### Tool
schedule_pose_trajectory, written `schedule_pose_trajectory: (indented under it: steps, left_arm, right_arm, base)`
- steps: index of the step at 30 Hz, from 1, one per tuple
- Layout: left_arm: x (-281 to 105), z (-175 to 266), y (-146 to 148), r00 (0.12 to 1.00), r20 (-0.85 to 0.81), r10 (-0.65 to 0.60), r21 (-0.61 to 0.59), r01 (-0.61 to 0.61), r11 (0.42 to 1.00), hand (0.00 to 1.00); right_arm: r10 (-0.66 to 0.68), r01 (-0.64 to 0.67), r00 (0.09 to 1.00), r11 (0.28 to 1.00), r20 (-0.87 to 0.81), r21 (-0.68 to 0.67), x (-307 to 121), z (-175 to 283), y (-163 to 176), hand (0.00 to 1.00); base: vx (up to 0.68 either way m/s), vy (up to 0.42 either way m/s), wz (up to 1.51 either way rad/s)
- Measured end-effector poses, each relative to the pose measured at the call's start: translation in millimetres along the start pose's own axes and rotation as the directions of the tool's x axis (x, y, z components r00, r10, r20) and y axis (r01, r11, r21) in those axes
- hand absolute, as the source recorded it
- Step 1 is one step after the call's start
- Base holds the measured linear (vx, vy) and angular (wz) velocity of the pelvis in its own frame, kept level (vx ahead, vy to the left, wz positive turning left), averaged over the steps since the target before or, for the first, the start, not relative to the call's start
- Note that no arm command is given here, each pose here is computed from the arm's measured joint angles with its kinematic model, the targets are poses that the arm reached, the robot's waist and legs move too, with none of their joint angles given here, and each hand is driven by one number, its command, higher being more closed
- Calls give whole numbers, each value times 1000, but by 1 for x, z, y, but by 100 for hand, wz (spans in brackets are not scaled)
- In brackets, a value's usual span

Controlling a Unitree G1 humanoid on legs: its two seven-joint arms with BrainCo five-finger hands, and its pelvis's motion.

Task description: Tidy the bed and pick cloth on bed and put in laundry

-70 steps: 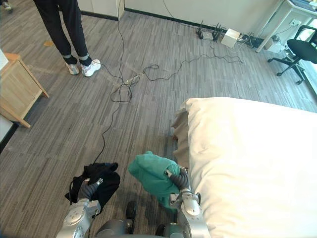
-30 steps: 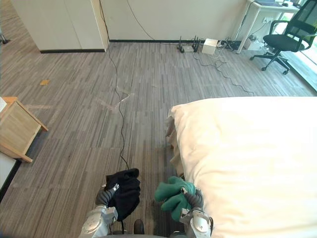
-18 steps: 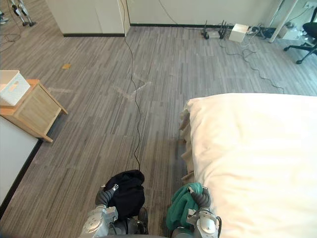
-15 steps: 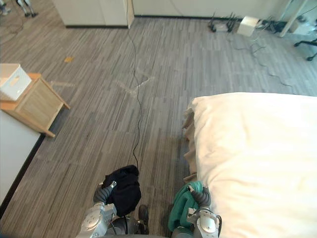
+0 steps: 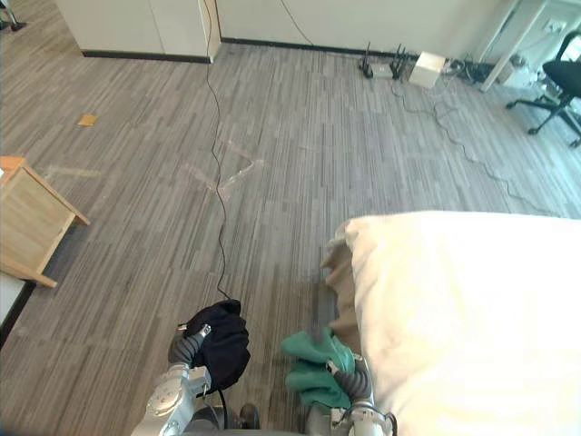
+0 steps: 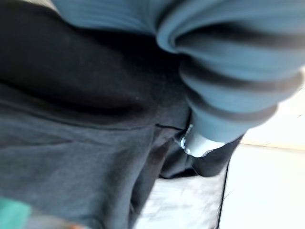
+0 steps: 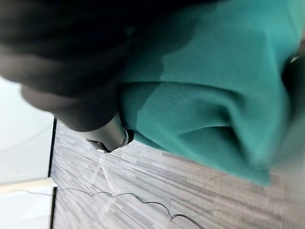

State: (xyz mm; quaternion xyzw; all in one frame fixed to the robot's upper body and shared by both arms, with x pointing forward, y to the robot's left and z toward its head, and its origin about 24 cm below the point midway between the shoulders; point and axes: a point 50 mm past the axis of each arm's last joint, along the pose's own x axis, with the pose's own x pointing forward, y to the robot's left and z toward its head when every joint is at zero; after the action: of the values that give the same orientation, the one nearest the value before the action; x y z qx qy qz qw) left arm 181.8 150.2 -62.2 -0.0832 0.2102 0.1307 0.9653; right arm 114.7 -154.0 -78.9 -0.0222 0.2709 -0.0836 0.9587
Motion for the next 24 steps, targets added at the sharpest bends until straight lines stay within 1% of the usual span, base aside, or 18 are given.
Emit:
schedule_pose_trajectory:
  steps: [1, 6, 7, 8, 10, 12, 13, 15, 18, 20, 24]
  left_arm:
    - [4, 7, -4, 1000, 23, -1, -5, 1, 1000, 100]
    - [4, 7, -2, 999, 36, 12, -10, -11, 1000, 100]
    - [4, 2, -7, 1000, 8, 17, -31, -17, 999, 100]
    - [5, 6, -13, 1000, 22, 5, -45, -4, 999, 100]
    - [4, 6, -16, 1000, 26, -12, -42, 13, 999, 100]
    - [0, 1, -9, 1000, 23, 16, -53, -15, 998, 100]
    - [-2, -2, -2, 999, 13, 45, -59, -44, 997, 100]
    - [-1, -5, 3, 998, 0, 68, -66, -68, 996, 100]
    - [-9, -16, 1, 994, -57, 93, -147, -101, 984, 100]
    - [-11, -18, 1, 993, -70, 98, -163, -108, 981, 100]
    - [-11, -16, -2, 992, -76, 103, -216, -117, 969, 100]
  right_arm:
    - [8, -8, 1000, 1000, 15, -2, 2, 4, 2, 100]
    - [91, -85, 986, 995, 137, -53, 8, 30, 21, 100]
    - [105, -90, 980, 991, 170, -94, 14, 38, 21, 100]
    - [97, -82, 978, 993, 187, -90, 15, 42, 22, 100]
    - [97, -77, 975, 992, 202, -104, 13, 45, 24, 100]
    - [169, -142, 966, 979, 197, -144, 5, 41, 38, 100]
    - [225, -190, 953, 965, 204, -179, 1, 42, 49, 100]
    - [279, -240, 937, 952, 212, -192, -3, 44, 61, 100]
    - [375, -314, 902, 910, 214, -272, -10, 44, 72, 100]
    - [389, -323, 894, 903, 222, -283, -9, 47, 76, 100]
    - [415, -330, 869, 892, 270, -309, 2, 67, 87, 100]
  base:
    - [458, -181, 79]
    - [496, -265, 53]
    - [541, -331, 18]
    - [430, -256, 5]
    - [308, -181, 49]
    - [306, -154, 53]
    - [302, -200, 28]
    - [272, -202, 25]
    - [276, -121, 11]
    - [289, -71, -13]
    - [437, -3, -26]
